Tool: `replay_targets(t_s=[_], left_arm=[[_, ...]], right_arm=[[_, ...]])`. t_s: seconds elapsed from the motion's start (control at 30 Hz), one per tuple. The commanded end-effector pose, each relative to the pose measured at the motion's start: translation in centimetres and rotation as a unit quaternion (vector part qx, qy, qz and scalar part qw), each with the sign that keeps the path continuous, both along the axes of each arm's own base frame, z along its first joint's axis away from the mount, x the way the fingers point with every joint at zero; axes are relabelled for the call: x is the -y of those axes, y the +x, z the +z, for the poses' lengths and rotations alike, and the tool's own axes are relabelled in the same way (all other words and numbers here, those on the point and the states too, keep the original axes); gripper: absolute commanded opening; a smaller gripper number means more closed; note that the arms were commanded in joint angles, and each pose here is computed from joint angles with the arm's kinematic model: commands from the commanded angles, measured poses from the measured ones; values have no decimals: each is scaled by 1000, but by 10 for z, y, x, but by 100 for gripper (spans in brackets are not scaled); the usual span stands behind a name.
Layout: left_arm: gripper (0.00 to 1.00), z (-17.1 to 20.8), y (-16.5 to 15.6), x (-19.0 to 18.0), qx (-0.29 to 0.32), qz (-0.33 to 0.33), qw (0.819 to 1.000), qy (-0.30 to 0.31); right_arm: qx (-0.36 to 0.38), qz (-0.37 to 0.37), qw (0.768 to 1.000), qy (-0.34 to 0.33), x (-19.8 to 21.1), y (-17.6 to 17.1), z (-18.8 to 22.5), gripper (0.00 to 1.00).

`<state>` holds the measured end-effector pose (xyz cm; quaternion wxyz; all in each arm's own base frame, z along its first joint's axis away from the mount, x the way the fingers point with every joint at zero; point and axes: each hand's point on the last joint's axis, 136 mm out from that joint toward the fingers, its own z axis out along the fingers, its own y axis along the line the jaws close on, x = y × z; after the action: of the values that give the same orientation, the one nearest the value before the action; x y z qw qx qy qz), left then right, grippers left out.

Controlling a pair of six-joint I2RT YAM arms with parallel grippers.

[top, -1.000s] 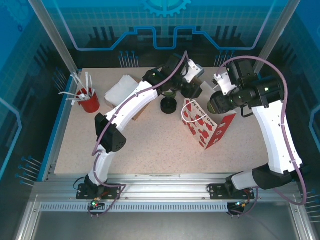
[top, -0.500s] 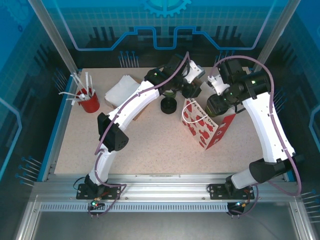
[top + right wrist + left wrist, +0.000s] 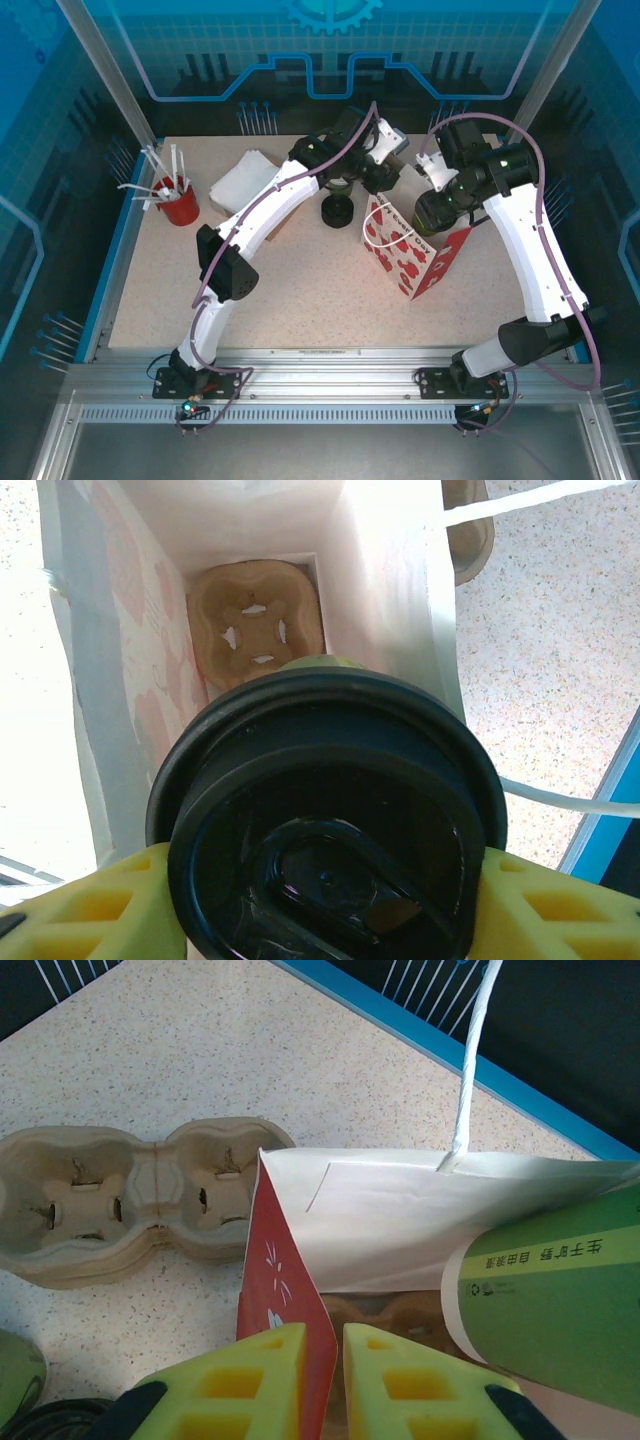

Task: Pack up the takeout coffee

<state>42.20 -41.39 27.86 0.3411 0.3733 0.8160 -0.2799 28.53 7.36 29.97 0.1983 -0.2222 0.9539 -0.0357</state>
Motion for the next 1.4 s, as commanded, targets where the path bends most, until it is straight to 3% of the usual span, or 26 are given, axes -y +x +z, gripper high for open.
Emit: replay_targets(t_s=[0.0, 0.43, 1.03, 1.37], left_arm=[[16, 4, 2, 4, 1, -9, 1000, -11], [0, 1, 3, 4, -3, -15, 1000, -13], [0, 5, 6, 3, -6, -29, 999, -32], [0, 2, 20, -5, -1, 1, 1000, -25]], right_arm=[[-1, 1, 1000, -3, 4, 2, -2, 34], [-14, 12, 1000, -11, 3, 5, -8, 33], [-61, 52, 996, -27, -6, 10, -27, 33], [-81, 59, 994, -50, -1, 10, -39, 33]])
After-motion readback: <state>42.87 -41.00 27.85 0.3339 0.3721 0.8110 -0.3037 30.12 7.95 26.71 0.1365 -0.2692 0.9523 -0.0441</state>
